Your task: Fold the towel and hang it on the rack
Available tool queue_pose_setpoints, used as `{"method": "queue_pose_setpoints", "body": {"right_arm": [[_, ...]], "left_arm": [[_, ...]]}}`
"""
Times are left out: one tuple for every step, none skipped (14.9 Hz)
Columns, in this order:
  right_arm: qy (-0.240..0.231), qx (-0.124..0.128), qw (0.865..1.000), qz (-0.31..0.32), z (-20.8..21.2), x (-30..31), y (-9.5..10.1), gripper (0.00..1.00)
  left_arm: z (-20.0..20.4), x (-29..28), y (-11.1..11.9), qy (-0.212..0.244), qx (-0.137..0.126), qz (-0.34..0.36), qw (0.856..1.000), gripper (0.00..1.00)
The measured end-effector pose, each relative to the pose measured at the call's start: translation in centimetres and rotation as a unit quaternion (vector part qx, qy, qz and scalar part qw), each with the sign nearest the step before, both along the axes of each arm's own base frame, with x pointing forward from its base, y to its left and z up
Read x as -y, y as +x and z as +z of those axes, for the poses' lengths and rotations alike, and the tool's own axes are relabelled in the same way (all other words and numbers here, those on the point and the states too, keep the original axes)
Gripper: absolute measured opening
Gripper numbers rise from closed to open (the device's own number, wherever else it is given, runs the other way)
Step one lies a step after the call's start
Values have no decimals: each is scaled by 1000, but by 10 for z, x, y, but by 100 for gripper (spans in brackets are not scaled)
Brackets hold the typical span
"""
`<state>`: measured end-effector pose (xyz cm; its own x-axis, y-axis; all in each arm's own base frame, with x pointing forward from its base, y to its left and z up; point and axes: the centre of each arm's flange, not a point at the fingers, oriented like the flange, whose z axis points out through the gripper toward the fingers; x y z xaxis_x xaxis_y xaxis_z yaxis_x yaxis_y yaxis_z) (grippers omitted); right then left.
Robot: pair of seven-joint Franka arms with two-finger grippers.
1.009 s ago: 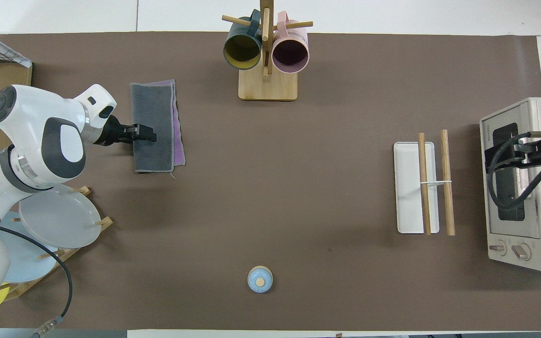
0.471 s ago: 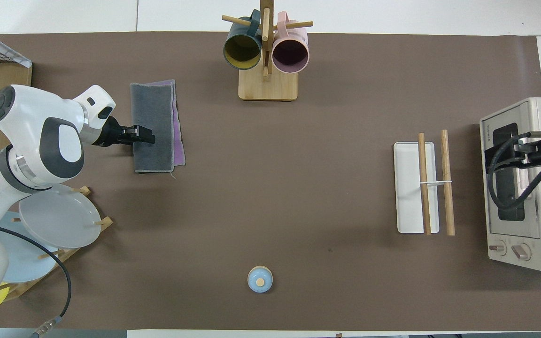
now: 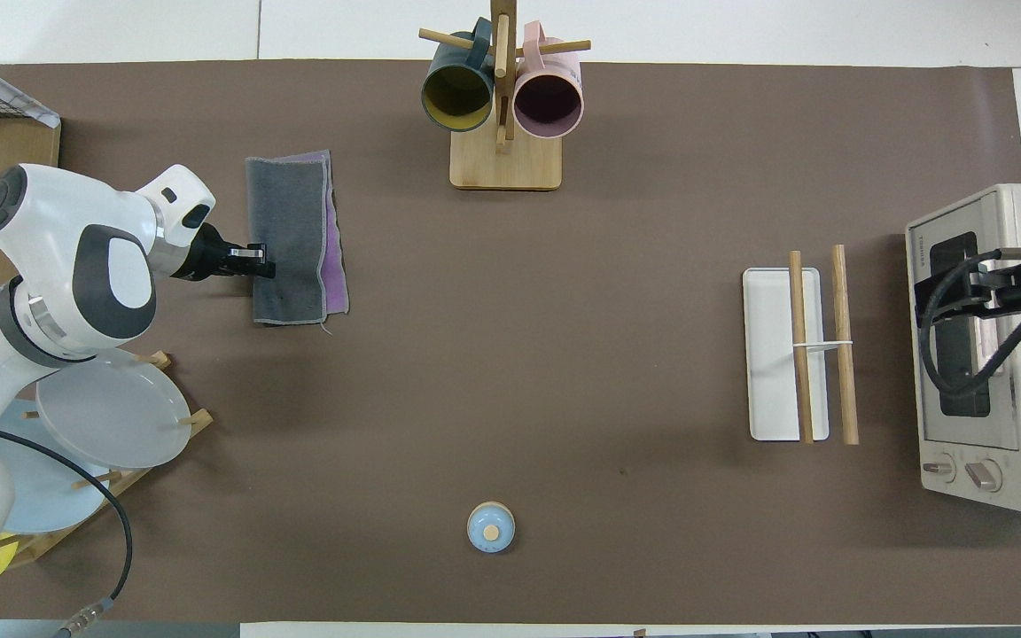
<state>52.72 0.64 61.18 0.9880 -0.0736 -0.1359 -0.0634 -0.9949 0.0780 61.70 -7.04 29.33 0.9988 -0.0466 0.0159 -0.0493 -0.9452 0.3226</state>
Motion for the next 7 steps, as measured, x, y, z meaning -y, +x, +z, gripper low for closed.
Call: {"method": "queue_pose_setpoints", "body": {"right_arm": [[0, 0, 1000, 0, 0, 0, 0, 100], [0, 0, 1000, 0, 0, 0, 0, 100], [0, 0, 1000, 0, 0, 0, 0, 100], [0, 0, 1000, 0, 0, 0, 0, 100], [0, 0, 1000, 0, 0, 0, 0, 100], [0, 0, 1000, 0, 0, 0, 0, 100], [0, 0, 1000, 0, 0, 0, 0, 100]], "left_arm": [[4, 0, 2, -1, -1, 11, 1000, 2], [10, 2, 5, -3, -3, 24, 1000, 2], [21, 5, 8, -6, -7, 41, 999, 2], [35, 8, 11, -10, -11, 60, 998, 2], [52, 13, 14, -12, -16, 79, 997, 2], [69, 19, 15, -13, -24, 101, 995, 2], [85, 27, 15, -13, -34, 128, 991, 2]]}}
